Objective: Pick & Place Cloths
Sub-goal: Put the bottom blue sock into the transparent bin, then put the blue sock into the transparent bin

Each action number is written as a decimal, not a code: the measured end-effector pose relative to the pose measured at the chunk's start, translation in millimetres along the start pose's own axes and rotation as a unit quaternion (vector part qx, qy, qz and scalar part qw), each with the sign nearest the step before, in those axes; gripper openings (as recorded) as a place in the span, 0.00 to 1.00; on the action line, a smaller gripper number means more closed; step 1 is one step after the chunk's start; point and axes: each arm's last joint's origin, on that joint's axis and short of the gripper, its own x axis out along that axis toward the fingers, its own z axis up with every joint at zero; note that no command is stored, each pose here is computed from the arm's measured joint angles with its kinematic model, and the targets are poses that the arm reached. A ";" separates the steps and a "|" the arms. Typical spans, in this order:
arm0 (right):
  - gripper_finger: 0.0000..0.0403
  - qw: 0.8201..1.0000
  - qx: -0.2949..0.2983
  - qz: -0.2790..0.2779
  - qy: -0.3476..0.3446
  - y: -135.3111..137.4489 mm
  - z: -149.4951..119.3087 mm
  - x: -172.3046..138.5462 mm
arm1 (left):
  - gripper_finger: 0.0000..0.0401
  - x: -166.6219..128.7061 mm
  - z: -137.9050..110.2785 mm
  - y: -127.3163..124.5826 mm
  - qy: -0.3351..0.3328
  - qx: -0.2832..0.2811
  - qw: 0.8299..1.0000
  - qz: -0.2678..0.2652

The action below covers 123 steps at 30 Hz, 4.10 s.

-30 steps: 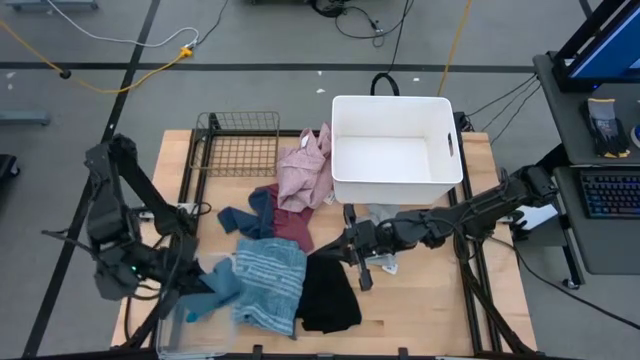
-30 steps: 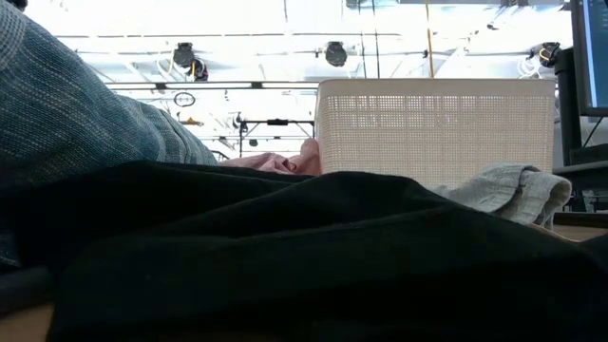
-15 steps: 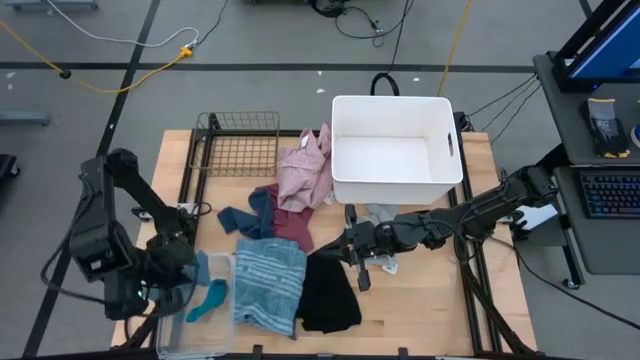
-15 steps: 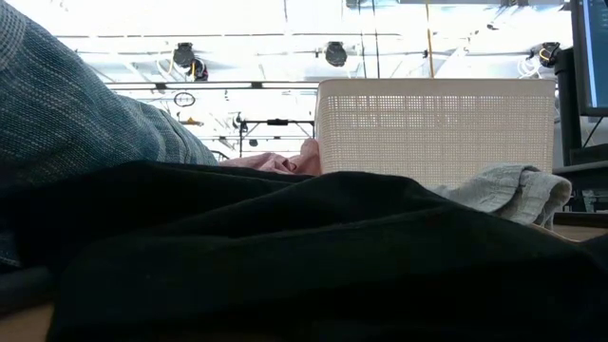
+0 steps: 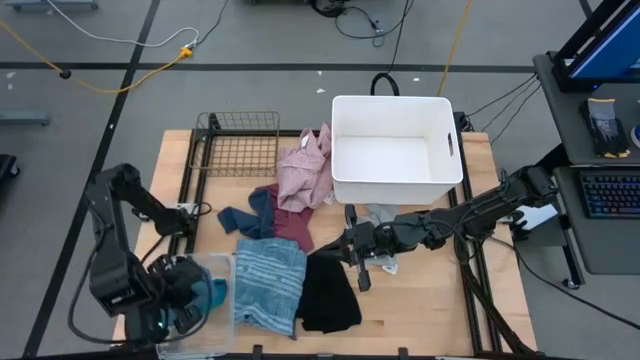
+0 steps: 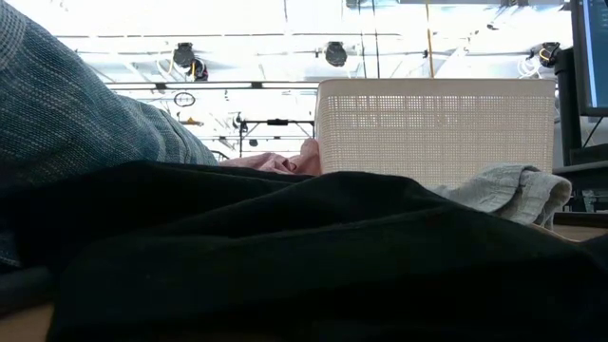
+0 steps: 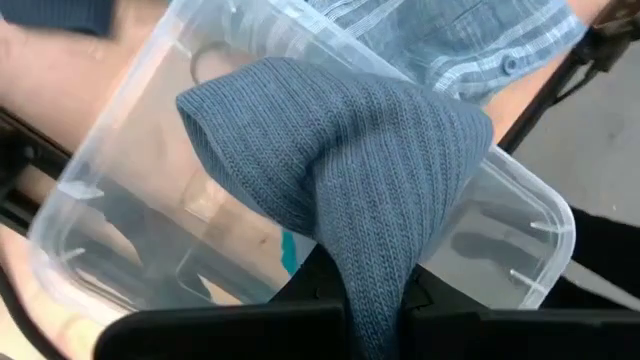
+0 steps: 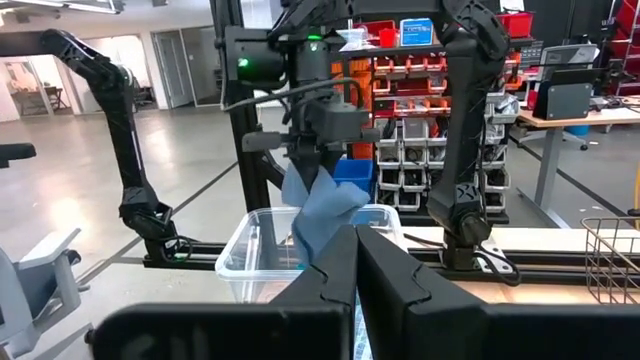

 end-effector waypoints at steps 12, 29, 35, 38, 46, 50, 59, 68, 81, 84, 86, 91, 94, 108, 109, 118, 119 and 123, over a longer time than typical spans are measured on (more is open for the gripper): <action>0.00 1.000 0.002 0.002 0.000 0.1 -0.1 0.0 | 0.01 33.1 -13.7 -15.8 0.006 -0.089 0.991 0.096; 0.00 0.999 -0.004 0.026 0.026 1.1 -4.8 -0.1 | 0.01 85.9 -20.1 -15.9 0.032 -0.238 0.964 0.117; 0.00 0.999 -0.004 0.026 0.028 1.1 -5.3 -0.1 | 0.01 91.1 -8.7 -21.6 0.041 -0.264 0.958 0.103; 0.00 0.999 -0.005 0.025 0.033 1.0 -6.2 -0.2 | 0.01 91.9 -4.8 -22.4 0.054 -0.273 0.954 0.110; 0.00 0.998 -0.004 0.051 0.038 2.4 -6.8 -0.3 | 0.01 92.9 -0.1 -23.7 0.086 -0.302 0.941 0.125; 0.00 0.998 -0.005 0.050 0.043 2.3 -7.7 -0.4 | 0.01 92.9 -0.1 -23.7 0.085 -0.305 0.940 0.125; 0.00 0.998 -0.006 0.049 0.050 2.1 -9.1 -0.5 | 0.01 92.4 -1.8 -22.1 0.091 -0.167 0.975 0.116; 0.00 0.997 -0.006 0.049 0.055 2.0 -10.0 -0.6 | 0.01 91.7 -6.5 -21.0 0.075 0.041 0.992 0.094; 0.00 0.997 -0.003 0.049 0.054 2.0 -9.9 -0.6 | 0.01 116.0 -19.0 -16.4 0.092 0.088 0.988 0.083; 0.00 0.997 -0.002 0.048 0.053 1.9 -9.6 -0.5 | 0.01 115.7 -19.1 -16.2 0.088 0.091 0.988 0.083; 0.00 0.998 -0.002 0.049 0.051 2.0 -9.2 -0.5 | 0.01 115.4 -20.6 -15.9 0.080 0.099 0.989 0.081; 0.00 0.998 -0.002 0.048 0.050 2.0 -9.1 -0.5 | 0.08 115.2 -21.6 -15.9 0.069 0.104 0.989 0.078; 0.00 0.998 -0.002 0.048 0.048 2.0 -8.7 -0.4 | 0.10 114.9 -23.2 -15.9 0.068 0.107 0.989 0.076; 0.00 0.998 -0.002 0.048 0.048 2.1 -8.7 -0.4 | 0.15 115.3 -26.4 -22.5 0.072 0.095 0.992 0.040; 0.00 0.998 -0.002 0.048 0.048 2.0 -8.7 -0.4 | 0.17 115.3 -26.4 -22.5 0.072 0.091 0.992 0.041; 0.00 0.998 -0.002 0.049 0.048 2.1 -8.7 -0.4 | 0.43 112.4 -26.2 -21.5 0.087 0.081 0.992 0.039; 0.00 0.998 -0.002 0.049 0.048 2.1 -8.7 -0.4 | 0.45 110.4 -26.1 -20.8 0.094 0.080 0.992 0.036; 0.00 0.998 -0.002 0.049 0.049 2.1 -8.8 -0.4 | 0.49 92.1 -21.8 -20.3 0.099 0.065 0.993 0.004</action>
